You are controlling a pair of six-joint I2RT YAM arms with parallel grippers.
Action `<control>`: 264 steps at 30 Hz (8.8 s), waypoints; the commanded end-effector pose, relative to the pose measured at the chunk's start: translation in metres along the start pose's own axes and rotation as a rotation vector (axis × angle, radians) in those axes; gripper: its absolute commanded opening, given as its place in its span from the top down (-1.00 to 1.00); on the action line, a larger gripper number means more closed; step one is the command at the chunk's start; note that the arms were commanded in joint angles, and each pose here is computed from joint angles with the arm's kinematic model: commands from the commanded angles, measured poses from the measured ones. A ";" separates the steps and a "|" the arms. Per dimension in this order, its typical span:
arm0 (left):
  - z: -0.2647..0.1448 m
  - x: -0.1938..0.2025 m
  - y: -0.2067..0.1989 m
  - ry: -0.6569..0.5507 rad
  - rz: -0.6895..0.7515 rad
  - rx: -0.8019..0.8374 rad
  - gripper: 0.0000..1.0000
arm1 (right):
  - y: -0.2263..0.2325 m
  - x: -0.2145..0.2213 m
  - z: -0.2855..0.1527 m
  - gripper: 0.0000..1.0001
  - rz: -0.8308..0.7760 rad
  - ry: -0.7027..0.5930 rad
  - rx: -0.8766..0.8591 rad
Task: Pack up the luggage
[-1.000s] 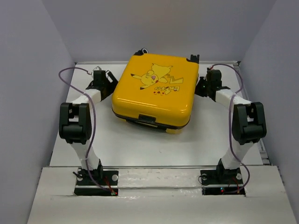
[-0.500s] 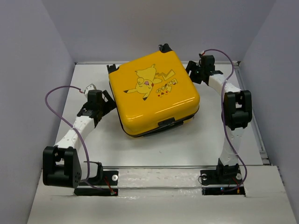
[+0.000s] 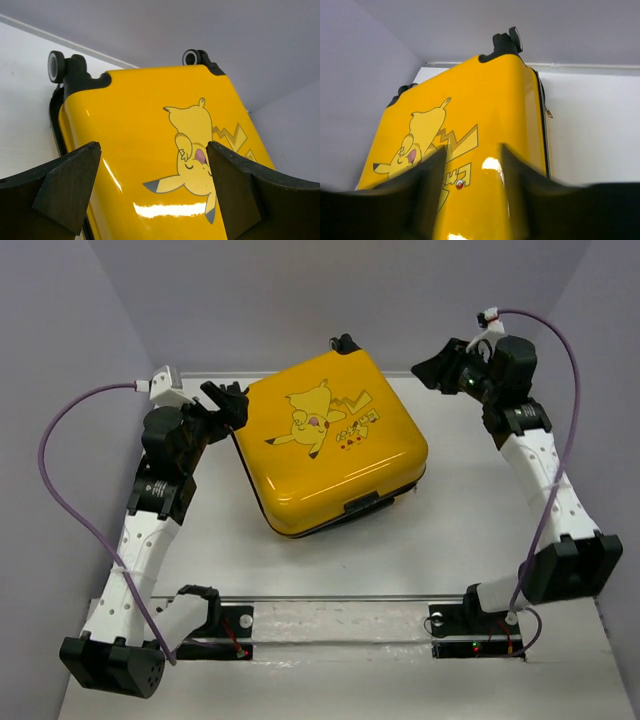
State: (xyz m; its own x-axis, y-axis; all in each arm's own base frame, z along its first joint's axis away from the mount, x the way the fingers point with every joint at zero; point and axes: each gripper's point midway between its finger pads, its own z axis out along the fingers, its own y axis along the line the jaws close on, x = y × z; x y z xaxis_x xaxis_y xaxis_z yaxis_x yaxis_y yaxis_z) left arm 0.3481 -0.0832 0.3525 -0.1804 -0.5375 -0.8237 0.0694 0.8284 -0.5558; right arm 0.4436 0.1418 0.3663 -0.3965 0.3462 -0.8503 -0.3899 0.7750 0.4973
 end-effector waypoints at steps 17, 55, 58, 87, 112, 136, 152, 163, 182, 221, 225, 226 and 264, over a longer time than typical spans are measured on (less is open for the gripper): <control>-0.124 0.110 0.002 0.379 0.072 0.227 -0.98 | -0.038 0.219 -0.139 0.20 0.030 -0.108 0.000; -0.150 0.163 -0.013 0.580 0.000 0.416 -0.98 | -0.047 0.233 -0.080 0.86 -0.168 -0.083 -0.150; -0.145 0.167 -0.011 0.578 -0.007 0.418 -0.98 | -0.042 0.256 -0.083 0.86 -0.138 0.008 -0.104; -0.114 0.154 -0.077 0.486 -0.068 0.553 -0.98 | 0.326 0.476 -0.095 0.86 -0.147 0.254 -0.568; -0.007 0.005 -0.053 0.142 0.049 0.118 -0.98 | 0.210 0.445 -0.173 0.86 -0.001 0.412 -0.425; 0.189 0.100 0.067 0.438 -0.306 0.017 -0.98 | 0.190 0.462 -0.182 0.86 -0.052 0.494 -0.392; 0.215 0.089 0.044 0.360 -0.456 0.129 0.06 | 0.186 0.468 -0.179 0.86 -0.060 0.506 -0.362; 0.178 0.019 -0.001 0.234 -0.424 0.211 0.89 | 0.172 0.454 -0.177 0.86 -0.053 0.447 -0.319; 0.092 -0.067 -0.059 0.094 -0.345 0.282 0.89 | 0.141 0.443 -0.187 0.86 -0.031 0.436 -0.238; 0.032 -0.039 0.099 -0.105 -0.216 -0.110 -0.98 | 0.038 0.357 -0.184 0.86 0.091 0.195 0.177; 0.006 -0.011 0.048 -0.075 -0.087 -0.016 -0.98 | 0.009 0.319 -0.170 0.86 0.086 0.105 0.297; -0.006 0.007 0.029 -0.037 -0.060 0.030 -0.98 | 0.000 0.314 -0.168 0.86 0.049 0.094 0.331; -0.144 0.187 -0.066 0.545 0.196 0.649 -0.44 | 0.051 0.208 -0.065 0.82 -0.077 0.092 -0.172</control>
State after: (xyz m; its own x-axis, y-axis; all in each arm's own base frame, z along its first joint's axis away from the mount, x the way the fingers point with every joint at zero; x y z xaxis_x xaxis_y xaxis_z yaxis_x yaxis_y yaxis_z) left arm 0.1533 -0.1958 0.2434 -0.5556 -0.0887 -0.8267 0.6673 0.5454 -0.5071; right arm 0.3509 0.1676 0.2891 -0.2880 0.3149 -0.9044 -0.4242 0.8047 0.4153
